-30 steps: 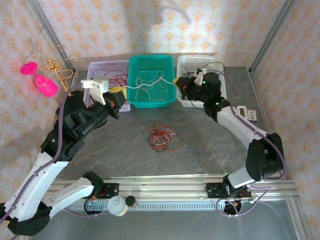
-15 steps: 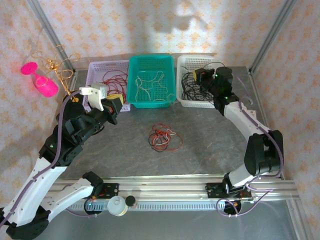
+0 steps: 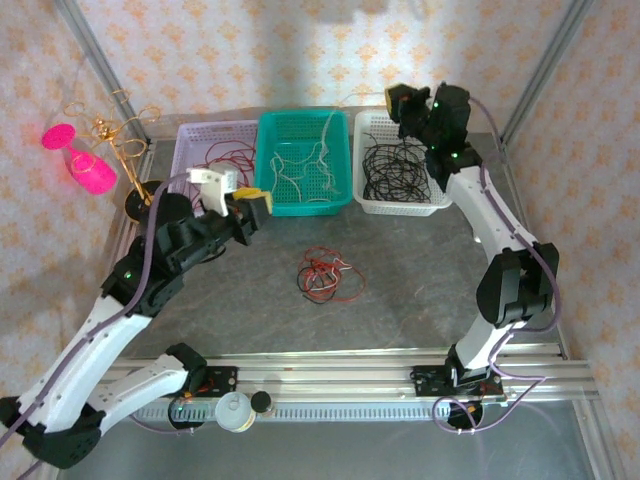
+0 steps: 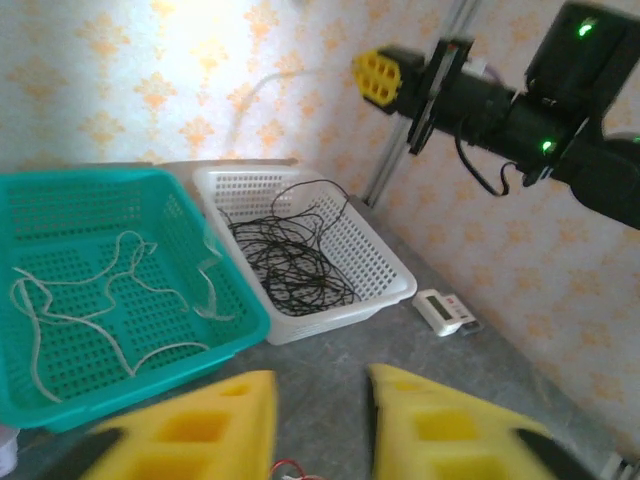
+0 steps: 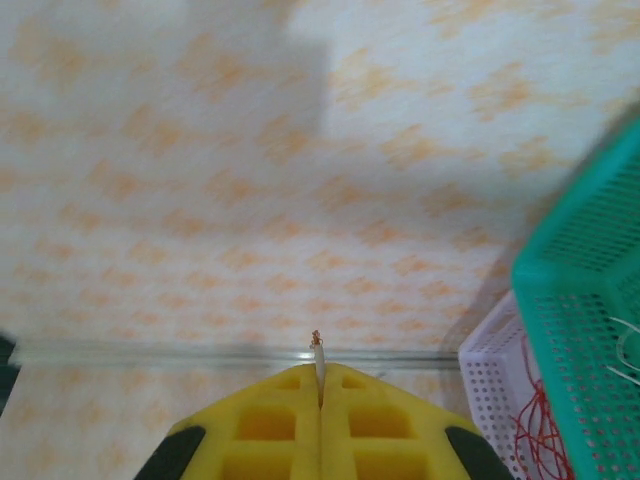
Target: Untangle the cables
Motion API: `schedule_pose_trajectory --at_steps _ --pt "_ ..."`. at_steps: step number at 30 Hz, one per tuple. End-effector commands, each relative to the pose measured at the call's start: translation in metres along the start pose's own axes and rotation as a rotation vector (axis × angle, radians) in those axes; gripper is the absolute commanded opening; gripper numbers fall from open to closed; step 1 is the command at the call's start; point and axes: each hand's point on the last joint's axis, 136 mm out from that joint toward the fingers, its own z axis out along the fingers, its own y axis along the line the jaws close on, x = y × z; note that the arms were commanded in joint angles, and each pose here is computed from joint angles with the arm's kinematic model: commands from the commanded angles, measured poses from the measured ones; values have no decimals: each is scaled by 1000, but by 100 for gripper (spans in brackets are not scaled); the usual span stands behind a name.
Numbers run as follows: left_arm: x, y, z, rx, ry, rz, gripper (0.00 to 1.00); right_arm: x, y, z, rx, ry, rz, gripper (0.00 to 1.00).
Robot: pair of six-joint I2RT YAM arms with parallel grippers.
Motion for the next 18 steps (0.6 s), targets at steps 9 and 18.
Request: schedule_pose_trajectory --at_steps 9,18 --pt "-54 -28 91 206 -83 86 79 77 62 -25 -173 330 -453 0" --pt "-62 -10 119 280 -11 215 88 100 83 -43 -198 473 -610 0"
